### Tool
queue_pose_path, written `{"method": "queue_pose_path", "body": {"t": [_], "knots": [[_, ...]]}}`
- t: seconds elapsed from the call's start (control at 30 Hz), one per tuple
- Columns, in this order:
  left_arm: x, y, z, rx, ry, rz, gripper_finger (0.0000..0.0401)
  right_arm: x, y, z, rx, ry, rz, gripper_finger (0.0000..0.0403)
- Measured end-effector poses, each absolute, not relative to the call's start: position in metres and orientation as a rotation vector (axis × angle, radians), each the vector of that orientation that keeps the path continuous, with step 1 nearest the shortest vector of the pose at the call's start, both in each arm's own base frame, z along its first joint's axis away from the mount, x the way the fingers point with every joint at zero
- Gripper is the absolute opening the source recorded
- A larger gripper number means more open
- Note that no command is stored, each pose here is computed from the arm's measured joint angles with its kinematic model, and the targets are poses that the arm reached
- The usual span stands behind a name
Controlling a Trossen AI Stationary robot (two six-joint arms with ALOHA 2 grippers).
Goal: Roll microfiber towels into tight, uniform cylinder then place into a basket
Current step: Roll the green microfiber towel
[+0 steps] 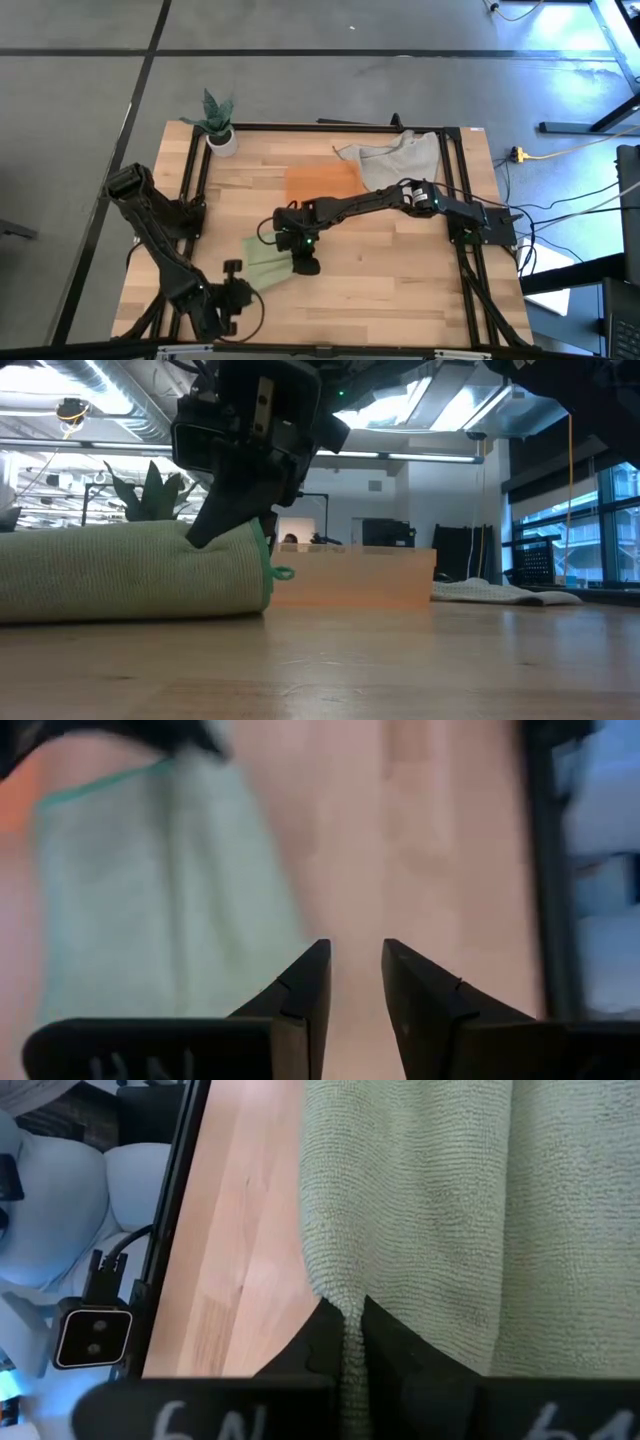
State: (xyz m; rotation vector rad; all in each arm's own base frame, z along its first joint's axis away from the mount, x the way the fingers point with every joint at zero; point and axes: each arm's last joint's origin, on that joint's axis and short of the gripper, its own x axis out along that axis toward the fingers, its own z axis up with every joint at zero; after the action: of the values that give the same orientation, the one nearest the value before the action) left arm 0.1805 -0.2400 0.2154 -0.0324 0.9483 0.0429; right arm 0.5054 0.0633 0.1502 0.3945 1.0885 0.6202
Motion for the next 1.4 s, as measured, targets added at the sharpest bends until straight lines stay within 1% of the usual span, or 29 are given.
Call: {"method": "queue_pose_path", "body": {"t": [0.1,0.33,0.5,0.67,0.97,1.4], "knots": [[0.182,-0.243,0.203,-0.037,0.939,0.014,0.0086,0.505,0.063,0.150,0.393,1.088,0.621,0.0017],[0.183,-0.238,0.171,-0.061,1.012,0.014,0.0086,0.505,0.063,0.151,0.391,1.086,0.622,0.0017],[0.185,-0.233,0.160,-0.045,1.023,-0.016,0.0086,0.505,0.063,0.151,0.392,1.086,0.621,0.0018],[0.185,-0.226,0.153,-0.032,1.049,0.008,0.0086,0.505,0.063,0.151,0.392,1.086,0.621,0.0017],[0.186,-0.211,0.150,0.059,1.077,0.115,0.0086,0.505,0.063,0.151,0.391,1.088,0.613,0.0018],[0.185,-0.199,0.153,0.168,1.096,0.217,0.0086,0.505,0.062,0.150,0.402,1.103,0.589,0.0018]]}}
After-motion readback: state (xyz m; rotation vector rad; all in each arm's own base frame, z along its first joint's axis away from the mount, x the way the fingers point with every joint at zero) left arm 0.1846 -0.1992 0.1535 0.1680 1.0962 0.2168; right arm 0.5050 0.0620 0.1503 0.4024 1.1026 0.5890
